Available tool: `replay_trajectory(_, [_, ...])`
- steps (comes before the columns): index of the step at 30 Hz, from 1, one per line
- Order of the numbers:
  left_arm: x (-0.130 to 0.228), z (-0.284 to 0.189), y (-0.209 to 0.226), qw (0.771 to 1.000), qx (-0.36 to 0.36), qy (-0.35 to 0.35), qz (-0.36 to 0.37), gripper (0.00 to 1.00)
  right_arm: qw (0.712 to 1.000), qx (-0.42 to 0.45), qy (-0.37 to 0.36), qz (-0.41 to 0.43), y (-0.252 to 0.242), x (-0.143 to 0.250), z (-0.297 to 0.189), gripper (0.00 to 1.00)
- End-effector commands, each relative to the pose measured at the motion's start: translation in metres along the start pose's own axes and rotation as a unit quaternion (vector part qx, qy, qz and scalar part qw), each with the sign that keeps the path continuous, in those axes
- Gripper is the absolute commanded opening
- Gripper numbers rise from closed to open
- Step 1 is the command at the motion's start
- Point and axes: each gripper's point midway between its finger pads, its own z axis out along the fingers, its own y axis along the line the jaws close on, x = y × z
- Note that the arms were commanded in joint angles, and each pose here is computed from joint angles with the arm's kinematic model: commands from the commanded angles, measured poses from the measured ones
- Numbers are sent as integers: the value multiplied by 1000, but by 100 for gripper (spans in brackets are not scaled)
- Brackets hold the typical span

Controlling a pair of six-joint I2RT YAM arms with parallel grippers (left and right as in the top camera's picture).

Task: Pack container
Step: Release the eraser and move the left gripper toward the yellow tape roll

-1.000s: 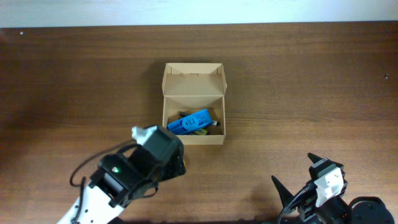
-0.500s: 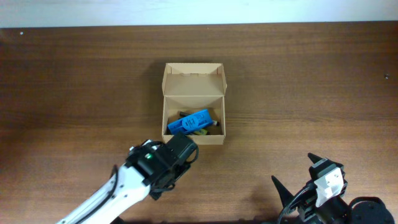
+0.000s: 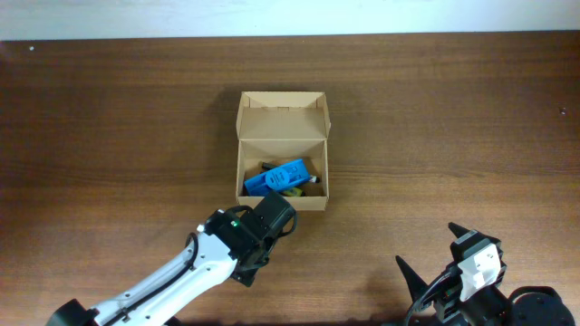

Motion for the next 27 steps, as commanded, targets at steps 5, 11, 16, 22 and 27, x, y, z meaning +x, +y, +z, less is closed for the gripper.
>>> replay_trajectory(5, [-2,19,1,999,-18,-15,-23,84,1000,10,-3,4,-3,-1,-1,99])
replay_trajectory(11, [-1,38,-12,999,-14,-13,-33,84,1000,10,-3,4,-3,-1,-1,99])
replay_trajectory(16, [-8,41,-14,999,-14,-17,-46,84,1000,10,-3,4,-3,-1,-1,99])
replay_trajectory(22, [-18,45,-13,997,-22,-23,-64,84,1000,10,-3,4,-3,-1,-1,99])
replay_trajectory(27, [-19,51,-8,997,-37,-22,-66,84,1000,10,-3,4,-3,-1,-1,99])
